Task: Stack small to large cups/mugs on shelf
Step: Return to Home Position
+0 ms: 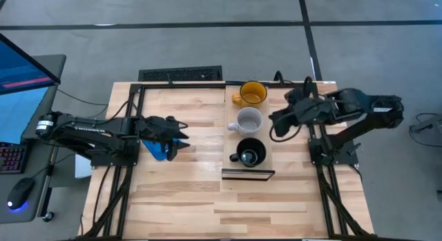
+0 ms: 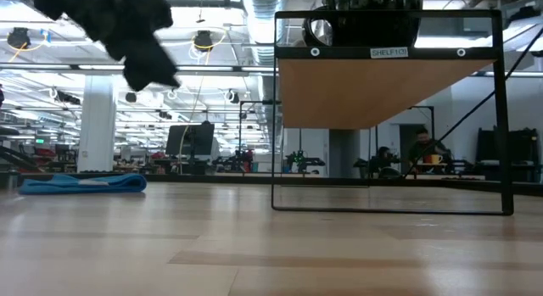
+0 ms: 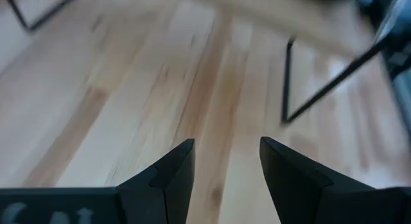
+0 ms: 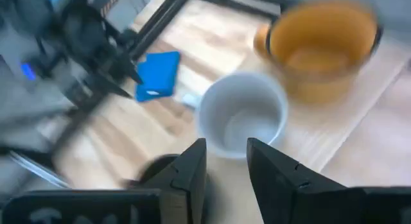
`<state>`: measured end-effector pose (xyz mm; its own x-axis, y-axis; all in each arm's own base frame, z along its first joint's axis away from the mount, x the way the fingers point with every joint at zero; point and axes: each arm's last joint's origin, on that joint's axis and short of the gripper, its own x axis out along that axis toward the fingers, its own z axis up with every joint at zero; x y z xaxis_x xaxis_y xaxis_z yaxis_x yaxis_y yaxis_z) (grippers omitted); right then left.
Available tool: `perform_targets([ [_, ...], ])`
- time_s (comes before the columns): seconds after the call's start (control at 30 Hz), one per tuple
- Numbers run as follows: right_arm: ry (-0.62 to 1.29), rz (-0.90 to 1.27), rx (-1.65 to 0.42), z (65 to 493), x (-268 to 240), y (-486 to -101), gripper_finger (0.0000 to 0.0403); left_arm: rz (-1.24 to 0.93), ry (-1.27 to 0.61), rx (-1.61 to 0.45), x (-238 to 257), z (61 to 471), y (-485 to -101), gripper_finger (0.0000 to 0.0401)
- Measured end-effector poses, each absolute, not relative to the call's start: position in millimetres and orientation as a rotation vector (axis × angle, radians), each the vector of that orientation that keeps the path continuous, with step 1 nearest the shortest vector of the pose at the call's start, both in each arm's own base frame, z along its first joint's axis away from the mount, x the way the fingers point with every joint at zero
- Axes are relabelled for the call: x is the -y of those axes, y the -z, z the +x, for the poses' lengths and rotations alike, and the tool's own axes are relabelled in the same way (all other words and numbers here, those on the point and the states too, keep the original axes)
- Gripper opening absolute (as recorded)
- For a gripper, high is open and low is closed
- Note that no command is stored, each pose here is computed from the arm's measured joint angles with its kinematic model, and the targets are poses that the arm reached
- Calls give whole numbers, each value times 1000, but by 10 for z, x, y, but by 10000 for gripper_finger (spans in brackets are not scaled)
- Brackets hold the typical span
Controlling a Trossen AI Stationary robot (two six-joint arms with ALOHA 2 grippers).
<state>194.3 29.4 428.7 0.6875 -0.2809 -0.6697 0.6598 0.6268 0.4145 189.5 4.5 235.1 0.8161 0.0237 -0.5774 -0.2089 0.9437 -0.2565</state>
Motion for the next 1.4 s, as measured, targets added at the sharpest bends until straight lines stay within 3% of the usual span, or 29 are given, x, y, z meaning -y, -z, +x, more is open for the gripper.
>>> perform_targets([
  [0.1, 518, 457, -634, 1894, -209, -4320, 134, -331, -120, -485, -49, 1956, -2449, 167],
  [0.3, 486, 212, -607, 1755, -76, -4426, 134, -394, -141, -273, -64, 2030, -2630, 167],
  [0.47, 438, 96, -567, 1494, -32, -4534, 134, -419, -116, -107, -67, 2063, -2785, 167],
  [0.7, 380, 43, -455, 1043, -7, -4602, 134, -274, -40, 42, -52, 2069, -2946, 167],
  [0.97, 366, 67, -364, 688, 37, -4159, 133, -220, -52, 43, -52, 1883, -3026, 167],
  [1.23, 332, 5, -134, 536, 57, -3736, 133, -172, -264, -12, -104, 1592, -3040, 167],
  [1.4, 311, 1, -66, 478, 60, -3516, 133, -131, -272, -5, -108, 1461, -2996, 167],
])
